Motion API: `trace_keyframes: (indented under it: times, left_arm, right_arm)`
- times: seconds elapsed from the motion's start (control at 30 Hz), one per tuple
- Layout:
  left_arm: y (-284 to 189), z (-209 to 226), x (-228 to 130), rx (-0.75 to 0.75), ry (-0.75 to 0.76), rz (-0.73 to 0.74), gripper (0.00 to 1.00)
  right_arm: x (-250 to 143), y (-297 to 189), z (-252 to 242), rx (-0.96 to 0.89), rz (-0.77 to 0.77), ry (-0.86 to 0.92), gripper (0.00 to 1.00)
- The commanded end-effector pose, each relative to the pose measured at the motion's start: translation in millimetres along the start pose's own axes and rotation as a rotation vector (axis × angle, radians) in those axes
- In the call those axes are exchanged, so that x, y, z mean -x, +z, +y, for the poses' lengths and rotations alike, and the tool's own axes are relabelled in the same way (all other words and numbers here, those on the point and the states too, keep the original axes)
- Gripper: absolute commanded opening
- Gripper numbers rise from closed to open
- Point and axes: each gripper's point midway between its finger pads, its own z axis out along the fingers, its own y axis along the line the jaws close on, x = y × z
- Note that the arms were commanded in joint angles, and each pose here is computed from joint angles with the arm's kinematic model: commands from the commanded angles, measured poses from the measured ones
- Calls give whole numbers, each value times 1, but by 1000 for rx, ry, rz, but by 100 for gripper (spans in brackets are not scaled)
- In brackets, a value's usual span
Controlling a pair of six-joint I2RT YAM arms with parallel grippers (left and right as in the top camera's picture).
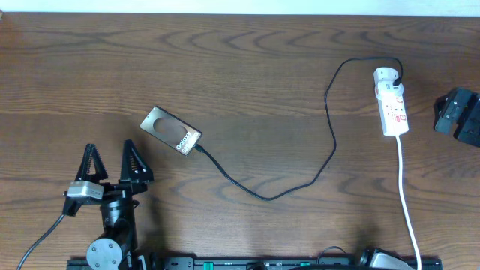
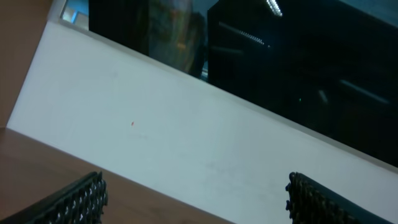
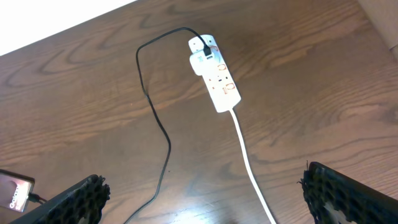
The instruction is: Plug charger to phone and switch on socket
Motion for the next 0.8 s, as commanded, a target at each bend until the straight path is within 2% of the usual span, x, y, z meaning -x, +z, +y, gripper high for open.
trace_keyframes:
  times: [0.0, 0.13, 0.17, 0.37, 0.77]
  left_arm:
    - [-1, 8, -13, 34, 10, 49, 92]
    - [-7, 25, -47, 105, 0, 188, 91]
    - [-12, 34, -65, 144, -5, 264, 91]
    - [-32, 55, -106, 238, -18, 446, 92]
    - [-33, 56, -109, 245, -18, 461, 91]
  right_arm:
    - [0, -1, 0, -4, -2, 9, 99]
    - [0, -1, 0, -3, -2, 8, 99]
    - [0, -1, 0, -3, -2, 8, 99]
    - [0, -1, 0, -3, -2, 8, 99]
    - [0, -1, 0, -4, -2, 8, 99]
